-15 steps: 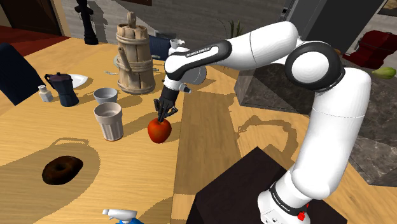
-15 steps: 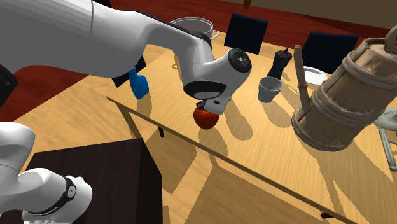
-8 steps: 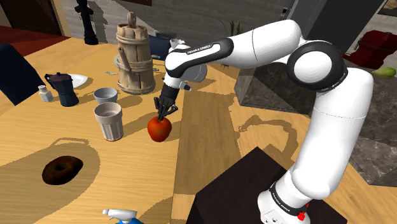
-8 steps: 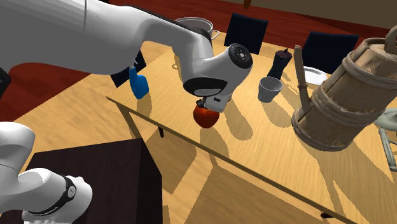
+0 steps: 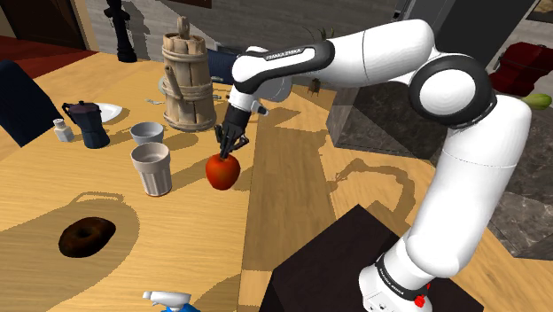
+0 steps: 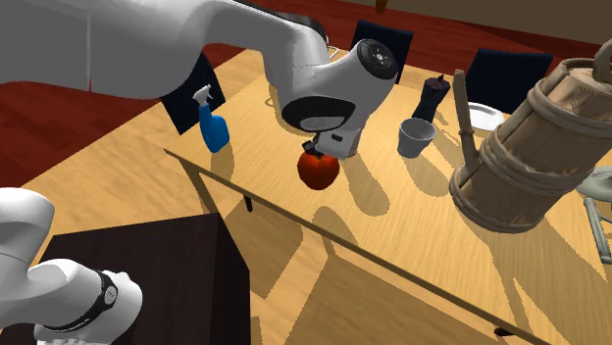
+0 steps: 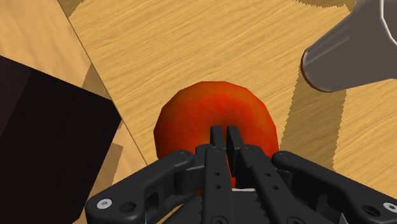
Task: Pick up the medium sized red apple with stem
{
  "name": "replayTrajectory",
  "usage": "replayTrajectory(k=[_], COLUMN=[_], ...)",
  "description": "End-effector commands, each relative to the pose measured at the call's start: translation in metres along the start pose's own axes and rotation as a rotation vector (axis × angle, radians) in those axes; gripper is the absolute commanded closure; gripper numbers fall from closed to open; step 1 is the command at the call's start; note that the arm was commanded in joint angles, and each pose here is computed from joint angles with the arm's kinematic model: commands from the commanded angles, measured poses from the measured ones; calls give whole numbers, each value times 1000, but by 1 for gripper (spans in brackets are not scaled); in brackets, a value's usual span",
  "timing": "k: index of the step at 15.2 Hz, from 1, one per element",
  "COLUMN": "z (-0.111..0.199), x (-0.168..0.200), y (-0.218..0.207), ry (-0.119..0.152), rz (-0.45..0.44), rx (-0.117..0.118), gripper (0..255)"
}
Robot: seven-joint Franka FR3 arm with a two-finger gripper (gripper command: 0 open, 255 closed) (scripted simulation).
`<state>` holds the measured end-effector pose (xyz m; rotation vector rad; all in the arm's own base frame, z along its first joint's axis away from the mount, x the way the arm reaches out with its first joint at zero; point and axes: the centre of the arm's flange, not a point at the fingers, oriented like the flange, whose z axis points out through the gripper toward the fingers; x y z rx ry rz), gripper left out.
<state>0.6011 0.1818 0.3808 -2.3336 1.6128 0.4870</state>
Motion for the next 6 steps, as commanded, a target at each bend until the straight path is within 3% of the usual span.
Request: replayTrajectory(k=[1, 6], z=[-9, -25], x=[-5, -12], y=[0, -1], ry=[0, 0], rz=[0, 0], rx=[0, 0], gripper=[255, 255])
